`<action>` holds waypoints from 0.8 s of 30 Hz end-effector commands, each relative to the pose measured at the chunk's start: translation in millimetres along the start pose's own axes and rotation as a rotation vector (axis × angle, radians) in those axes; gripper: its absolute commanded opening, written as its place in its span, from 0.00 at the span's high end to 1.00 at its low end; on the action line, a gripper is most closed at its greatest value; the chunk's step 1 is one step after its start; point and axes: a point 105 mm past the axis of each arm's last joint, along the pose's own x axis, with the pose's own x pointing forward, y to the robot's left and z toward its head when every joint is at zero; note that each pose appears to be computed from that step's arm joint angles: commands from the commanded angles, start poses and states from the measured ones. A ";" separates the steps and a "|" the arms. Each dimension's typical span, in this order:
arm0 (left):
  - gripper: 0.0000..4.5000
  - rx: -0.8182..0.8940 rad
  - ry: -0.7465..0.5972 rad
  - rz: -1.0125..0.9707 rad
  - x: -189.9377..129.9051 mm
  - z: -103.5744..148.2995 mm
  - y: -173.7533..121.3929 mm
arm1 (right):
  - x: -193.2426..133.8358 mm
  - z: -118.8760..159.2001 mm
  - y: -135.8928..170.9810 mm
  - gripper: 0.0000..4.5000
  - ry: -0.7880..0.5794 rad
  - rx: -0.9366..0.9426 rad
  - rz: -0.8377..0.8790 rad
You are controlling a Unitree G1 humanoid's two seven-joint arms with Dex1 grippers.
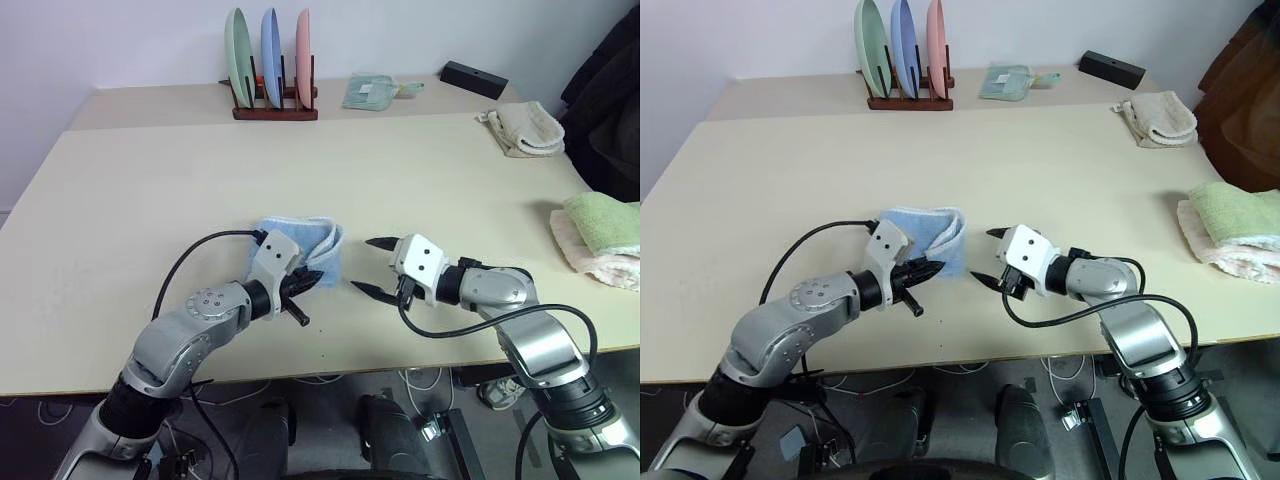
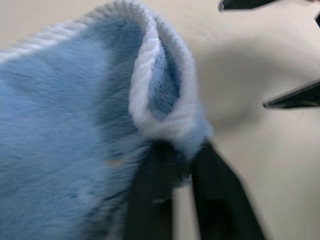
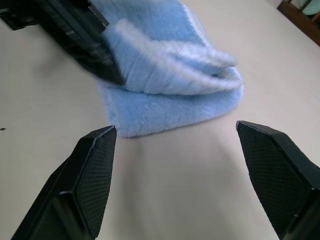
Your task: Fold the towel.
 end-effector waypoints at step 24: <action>0.91 0.128 -0.027 0.380 -23.8 -8.5 84.9 | 84.5 14.9 -6.4 1.00 -0.059 0.292 -0.088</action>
